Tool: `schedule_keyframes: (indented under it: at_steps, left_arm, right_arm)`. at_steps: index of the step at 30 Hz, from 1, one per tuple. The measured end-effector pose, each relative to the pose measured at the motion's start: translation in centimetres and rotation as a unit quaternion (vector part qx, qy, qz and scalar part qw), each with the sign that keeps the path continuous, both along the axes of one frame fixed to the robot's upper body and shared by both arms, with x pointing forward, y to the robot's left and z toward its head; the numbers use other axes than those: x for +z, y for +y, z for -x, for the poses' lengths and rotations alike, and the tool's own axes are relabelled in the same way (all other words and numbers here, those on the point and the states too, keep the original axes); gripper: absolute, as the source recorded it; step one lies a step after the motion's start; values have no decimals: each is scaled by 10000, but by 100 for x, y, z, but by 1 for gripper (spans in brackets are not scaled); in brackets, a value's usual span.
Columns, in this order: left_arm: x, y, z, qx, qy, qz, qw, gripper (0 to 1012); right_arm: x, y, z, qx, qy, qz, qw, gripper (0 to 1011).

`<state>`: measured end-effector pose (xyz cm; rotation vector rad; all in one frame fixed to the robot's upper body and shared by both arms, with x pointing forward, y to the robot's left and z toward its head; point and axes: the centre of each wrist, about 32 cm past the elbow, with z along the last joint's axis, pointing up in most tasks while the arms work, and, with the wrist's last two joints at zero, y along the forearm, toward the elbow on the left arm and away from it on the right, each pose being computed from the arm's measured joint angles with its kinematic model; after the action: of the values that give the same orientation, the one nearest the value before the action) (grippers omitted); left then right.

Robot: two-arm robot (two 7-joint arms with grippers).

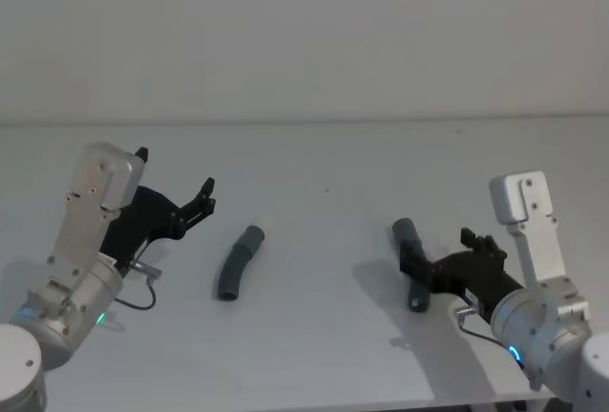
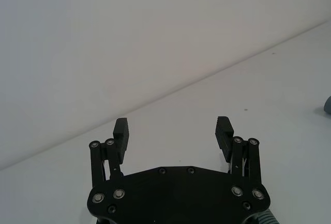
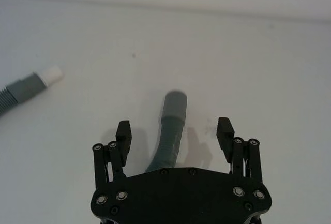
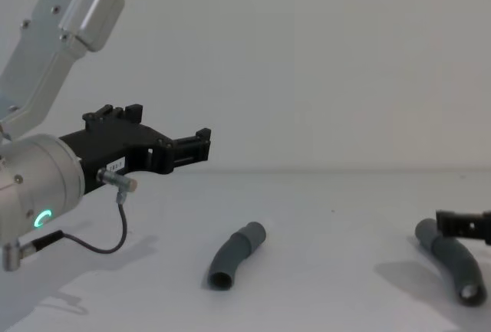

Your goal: Use both hands to pick up one end of the pipe from the table, align the ends, and insert them.

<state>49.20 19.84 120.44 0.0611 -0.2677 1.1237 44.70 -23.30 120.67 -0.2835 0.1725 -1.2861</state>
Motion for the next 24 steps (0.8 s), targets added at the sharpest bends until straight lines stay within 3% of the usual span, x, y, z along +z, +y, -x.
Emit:
schedule_keyframes:
  at_steps: [12,24]
  left_arm:
    - [0,0,0,0,0,0,10000,1001]
    - [0,0,0,0,0,0,10000,1001]
  right_arm:
    - [4,5,-73,-56,654,209,9976,1003]
    - [-10,29,-169,-27,823,370,9959,1003]
